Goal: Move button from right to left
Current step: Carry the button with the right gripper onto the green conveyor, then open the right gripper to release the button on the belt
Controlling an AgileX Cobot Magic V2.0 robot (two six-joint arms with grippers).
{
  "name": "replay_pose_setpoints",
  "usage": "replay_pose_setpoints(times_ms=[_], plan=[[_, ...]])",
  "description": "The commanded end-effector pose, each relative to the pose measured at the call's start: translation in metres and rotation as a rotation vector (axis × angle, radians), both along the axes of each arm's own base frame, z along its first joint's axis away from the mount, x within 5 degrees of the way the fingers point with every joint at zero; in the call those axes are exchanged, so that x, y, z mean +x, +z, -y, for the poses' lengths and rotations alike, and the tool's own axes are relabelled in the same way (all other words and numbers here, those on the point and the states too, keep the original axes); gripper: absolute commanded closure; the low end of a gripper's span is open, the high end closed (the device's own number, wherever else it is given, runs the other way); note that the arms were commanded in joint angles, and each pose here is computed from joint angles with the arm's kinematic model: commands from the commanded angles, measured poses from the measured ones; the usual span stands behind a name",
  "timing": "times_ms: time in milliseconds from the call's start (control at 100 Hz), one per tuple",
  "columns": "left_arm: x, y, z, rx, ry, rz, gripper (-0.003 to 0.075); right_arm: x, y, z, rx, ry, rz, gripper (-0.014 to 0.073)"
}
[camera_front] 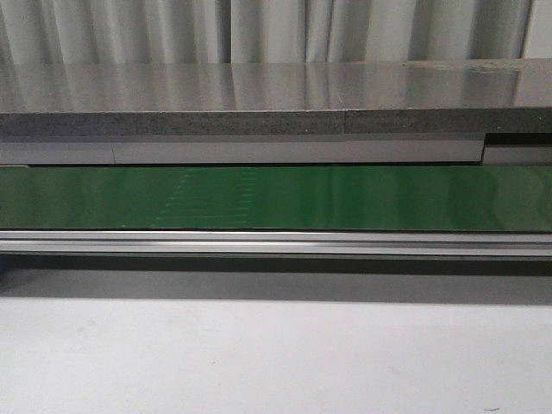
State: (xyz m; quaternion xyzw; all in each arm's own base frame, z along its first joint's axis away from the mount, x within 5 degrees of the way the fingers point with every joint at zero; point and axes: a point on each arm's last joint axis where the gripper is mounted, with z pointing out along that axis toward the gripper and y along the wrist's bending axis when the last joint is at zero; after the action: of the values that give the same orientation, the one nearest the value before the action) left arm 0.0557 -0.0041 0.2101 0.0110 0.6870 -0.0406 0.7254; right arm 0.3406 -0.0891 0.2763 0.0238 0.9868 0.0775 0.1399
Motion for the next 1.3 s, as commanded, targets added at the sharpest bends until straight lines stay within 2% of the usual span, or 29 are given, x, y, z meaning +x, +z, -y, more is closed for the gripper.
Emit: replay_pose_setpoints(times_ms=[0, 20, 170, 370, 560, 890, 1050, 1290], plan=[[-0.001, -0.006, 0.000, -0.008, -0.004, 0.067, 0.0740, -0.013, 0.037, -0.004, -0.020, -0.007, 0.103, 0.0294], [-0.001, -0.006, 0.000, -0.008, -0.004, 0.067, 0.0740, -0.015, 0.041, -0.005, -0.024, -0.007, 0.114, 0.0361], [-0.001, -0.006, 0.000, -0.008, -0.004, 0.067, 0.0740, -0.032, 0.069, -0.012, -0.036, -0.008, 0.199, 0.0669], [-0.001, -0.006, 0.000, -0.008, -0.004, 0.067, 0.0740, -0.059, 0.103, -0.028, 0.017, -0.043, 0.403, 0.0653], [-0.001, -0.006, 0.000, -0.008, -0.004, 0.067, 0.0740, -0.091, 0.115, -0.048, 0.018, -0.052, 0.582, 0.0653], [-0.001, -0.006, 0.000, -0.008, -0.004, 0.067, 0.0740, -0.143, 0.106, -0.099, 0.017, 0.068, 0.796, 0.0653], [-0.001, -0.006, 0.000, -0.008, -0.004, 0.067, 0.0740, -0.170, 0.102, -0.107, 0.023, 0.091, 0.876, 0.0653], [-0.001, -0.006, 0.000, -0.008, -0.004, 0.067, 0.0740, -0.208, 0.078, -0.105, 0.002, 0.047, 0.984, 0.0653]])
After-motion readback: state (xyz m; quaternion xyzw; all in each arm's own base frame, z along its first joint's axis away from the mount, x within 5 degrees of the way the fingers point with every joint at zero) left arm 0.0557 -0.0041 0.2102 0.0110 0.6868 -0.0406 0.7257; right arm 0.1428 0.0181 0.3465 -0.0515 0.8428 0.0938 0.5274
